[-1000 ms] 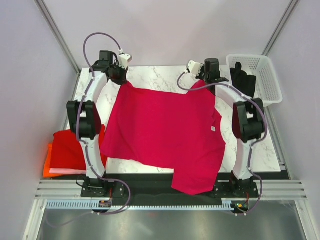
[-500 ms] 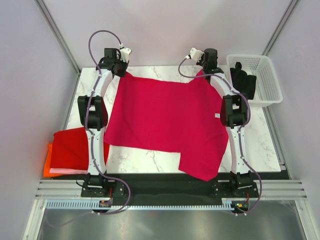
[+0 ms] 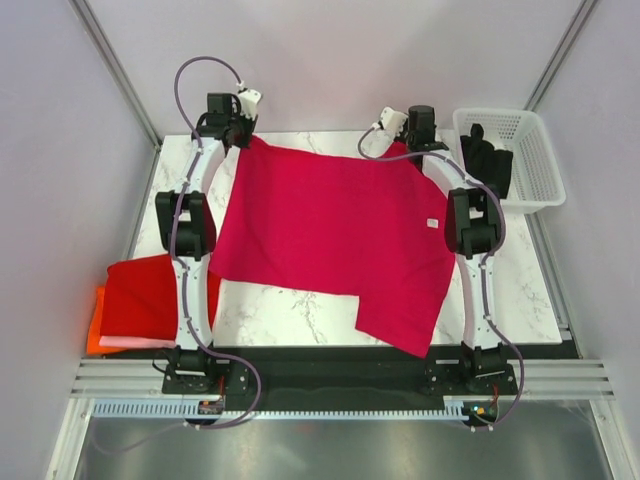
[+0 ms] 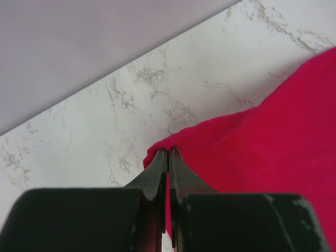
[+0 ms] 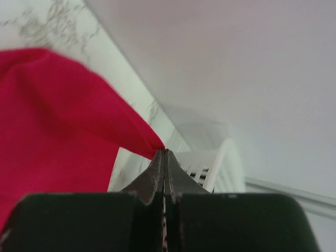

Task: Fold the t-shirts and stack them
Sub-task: Flatten the tshirt out, then fold the tshirt

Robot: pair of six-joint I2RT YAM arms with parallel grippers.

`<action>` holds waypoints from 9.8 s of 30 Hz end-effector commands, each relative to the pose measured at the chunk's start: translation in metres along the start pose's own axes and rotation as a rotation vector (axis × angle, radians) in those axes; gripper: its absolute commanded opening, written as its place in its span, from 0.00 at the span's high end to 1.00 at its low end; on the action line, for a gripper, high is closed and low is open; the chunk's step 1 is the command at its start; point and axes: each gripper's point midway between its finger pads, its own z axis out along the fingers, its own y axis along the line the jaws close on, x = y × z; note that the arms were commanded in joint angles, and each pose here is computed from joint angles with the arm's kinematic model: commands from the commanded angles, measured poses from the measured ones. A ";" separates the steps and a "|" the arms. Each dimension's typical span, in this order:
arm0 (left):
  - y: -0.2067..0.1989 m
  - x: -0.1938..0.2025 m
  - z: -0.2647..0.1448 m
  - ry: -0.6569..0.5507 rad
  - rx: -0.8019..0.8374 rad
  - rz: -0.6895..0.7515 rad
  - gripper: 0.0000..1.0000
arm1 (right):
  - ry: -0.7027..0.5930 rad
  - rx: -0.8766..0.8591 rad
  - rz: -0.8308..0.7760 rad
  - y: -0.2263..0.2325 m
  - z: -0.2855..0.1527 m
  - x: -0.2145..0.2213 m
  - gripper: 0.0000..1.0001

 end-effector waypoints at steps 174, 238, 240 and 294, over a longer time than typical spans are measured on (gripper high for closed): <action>-0.032 0.106 -0.026 0.361 0.166 -0.007 0.70 | 0.350 -0.619 0.604 0.119 -0.117 0.095 0.60; -0.074 0.081 -0.186 0.263 0.088 0.042 0.61 | -0.290 -1.148 -0.201 0.210 -0.422 0.099 0.53; -0.075 0.088 -0.182 0.283 0.088 0.038 0.61 | -0.328 -1.181 -0.289 0.219 -0.436 0.104 0.53; -0.090 0.225 -0.217 0.645 0.299 -0.016 0.56 | -0.160 -1.255 -0.433 0.267 -0.427 0.156 1.00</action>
